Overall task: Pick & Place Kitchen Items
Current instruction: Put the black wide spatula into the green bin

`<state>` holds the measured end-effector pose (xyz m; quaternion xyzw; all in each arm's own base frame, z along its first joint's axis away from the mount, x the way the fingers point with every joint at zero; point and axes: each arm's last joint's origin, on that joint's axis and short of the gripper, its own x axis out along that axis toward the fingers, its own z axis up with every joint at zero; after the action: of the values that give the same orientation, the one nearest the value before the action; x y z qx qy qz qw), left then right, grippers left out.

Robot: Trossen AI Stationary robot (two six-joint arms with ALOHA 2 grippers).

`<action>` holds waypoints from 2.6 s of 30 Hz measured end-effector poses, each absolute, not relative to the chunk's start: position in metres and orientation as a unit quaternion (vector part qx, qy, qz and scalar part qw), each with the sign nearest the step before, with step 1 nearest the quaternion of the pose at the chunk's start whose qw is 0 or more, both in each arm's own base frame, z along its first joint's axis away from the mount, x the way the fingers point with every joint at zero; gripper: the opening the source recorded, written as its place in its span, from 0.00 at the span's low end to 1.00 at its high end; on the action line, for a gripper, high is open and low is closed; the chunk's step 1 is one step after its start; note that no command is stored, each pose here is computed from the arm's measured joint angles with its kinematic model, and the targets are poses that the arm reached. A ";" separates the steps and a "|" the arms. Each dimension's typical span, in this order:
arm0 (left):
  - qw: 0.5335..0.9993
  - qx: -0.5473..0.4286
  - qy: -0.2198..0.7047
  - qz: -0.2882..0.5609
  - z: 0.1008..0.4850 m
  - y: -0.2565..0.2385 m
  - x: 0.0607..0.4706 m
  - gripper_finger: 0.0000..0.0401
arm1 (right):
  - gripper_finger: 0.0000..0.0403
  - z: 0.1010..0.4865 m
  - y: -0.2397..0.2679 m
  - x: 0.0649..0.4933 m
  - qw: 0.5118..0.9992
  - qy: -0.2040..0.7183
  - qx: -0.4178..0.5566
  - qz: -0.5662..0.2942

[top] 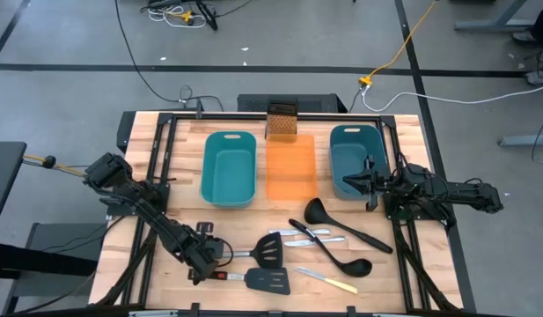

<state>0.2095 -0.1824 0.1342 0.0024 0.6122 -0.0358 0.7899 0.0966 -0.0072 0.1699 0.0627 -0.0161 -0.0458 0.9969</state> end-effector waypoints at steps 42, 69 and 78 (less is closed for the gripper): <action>0.958 0.035 0.283 -0.023 0.299 -0.099 0.134 0.21 | 0.07 0.170 -0.007 0.097 0.997 -0.016 0.063 -0.047; 0.968 0.134 0.099 0.188 0.317 -0.036 0.100 0.21 | 0.07 0.170 -0.007 0.097 0.997 -0.015 0.061 -0.046; 0.899 0.294 0.120 0.303 0.398 -0.004 0.104 0.21 | 0.07 0.170 -0.007 0.097 0.997 -0.016 0.062 -0.047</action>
<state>0.1038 -0.0038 0.3976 0.2936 0.1205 0.3031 0.8985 0.0967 -0.0072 0.1699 0.0623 -0.0155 -0.0466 0.9968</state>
